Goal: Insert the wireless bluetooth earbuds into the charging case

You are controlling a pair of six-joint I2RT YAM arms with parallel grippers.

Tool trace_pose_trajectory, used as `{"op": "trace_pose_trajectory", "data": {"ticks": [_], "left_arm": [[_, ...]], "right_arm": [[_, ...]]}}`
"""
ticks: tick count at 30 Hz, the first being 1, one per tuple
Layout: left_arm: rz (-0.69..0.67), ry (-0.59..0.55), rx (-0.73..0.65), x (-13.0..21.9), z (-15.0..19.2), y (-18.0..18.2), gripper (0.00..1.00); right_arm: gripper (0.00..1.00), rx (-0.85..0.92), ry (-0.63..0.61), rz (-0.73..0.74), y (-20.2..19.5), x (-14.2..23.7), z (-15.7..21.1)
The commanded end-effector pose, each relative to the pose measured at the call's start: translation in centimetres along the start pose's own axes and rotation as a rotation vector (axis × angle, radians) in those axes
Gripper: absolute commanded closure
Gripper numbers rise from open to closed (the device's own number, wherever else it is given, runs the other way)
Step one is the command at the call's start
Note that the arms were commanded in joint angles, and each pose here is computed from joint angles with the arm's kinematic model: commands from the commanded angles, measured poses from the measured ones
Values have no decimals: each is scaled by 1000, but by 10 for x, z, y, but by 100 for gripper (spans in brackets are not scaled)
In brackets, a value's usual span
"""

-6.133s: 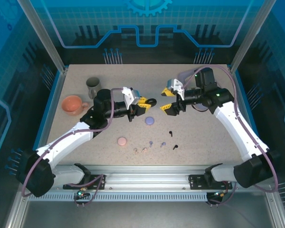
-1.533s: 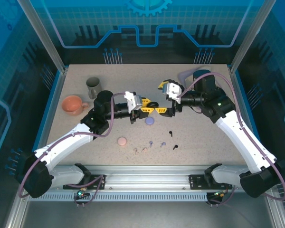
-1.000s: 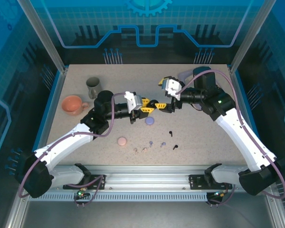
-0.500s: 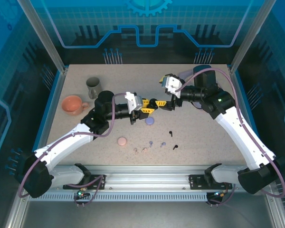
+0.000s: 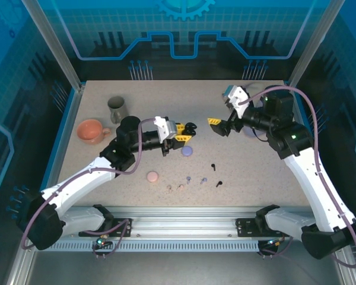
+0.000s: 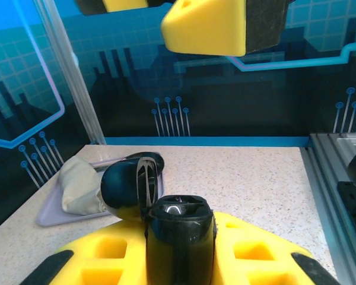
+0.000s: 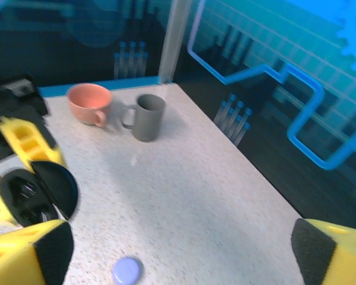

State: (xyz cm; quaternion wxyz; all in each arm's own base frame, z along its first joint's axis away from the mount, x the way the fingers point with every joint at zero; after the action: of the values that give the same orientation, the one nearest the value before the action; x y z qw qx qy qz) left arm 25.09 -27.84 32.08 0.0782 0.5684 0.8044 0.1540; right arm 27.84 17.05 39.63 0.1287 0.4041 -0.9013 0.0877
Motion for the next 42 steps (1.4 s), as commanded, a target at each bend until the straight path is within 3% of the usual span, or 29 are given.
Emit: {"op": "trace_pose_trajectory", "data": {"ticks": [1,7,13,17,28,37,42], "left_arm": [[-79,-61,-54,10,-18,6,100],[-115,-133,-40,25,-34,3,100],[-117,-191,-44,39,-50,-4,100],[-111,-216,-57,46,-59,-8,100],[-109,-231,-69,54,-65,-13,100],[-114,-224,-69,55,-63,-14,100],[-112,-215,-73,55,-62,-14,100]], "right_arm": [[0,-356,95,240,-36,8,34],[0,-749,268,312,-37,5,103],[0,-906,470,309,-19,-3,166],[2,-928,622,344,-11,-10,199],[30,-824,1059,394,10,-55,272],[42,-826,1312,457,17,-75,307],[43,-822,1354,465,23,-89,314]]}}
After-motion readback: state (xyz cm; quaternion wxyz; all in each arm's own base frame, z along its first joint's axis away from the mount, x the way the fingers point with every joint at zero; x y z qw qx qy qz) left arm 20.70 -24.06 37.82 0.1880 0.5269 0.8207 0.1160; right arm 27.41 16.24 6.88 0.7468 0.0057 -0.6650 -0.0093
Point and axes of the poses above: each hand's point on the last joint's axis, 136 mm out from that joint toward the fingers, its own x axis back along the fingers, its own y axis along the line the jaws close on, z = x × y, the point moved 2 cm from there along x, back along the fingers, and after that the axes turned 10 degrees about -x, right-handed, at the moved point
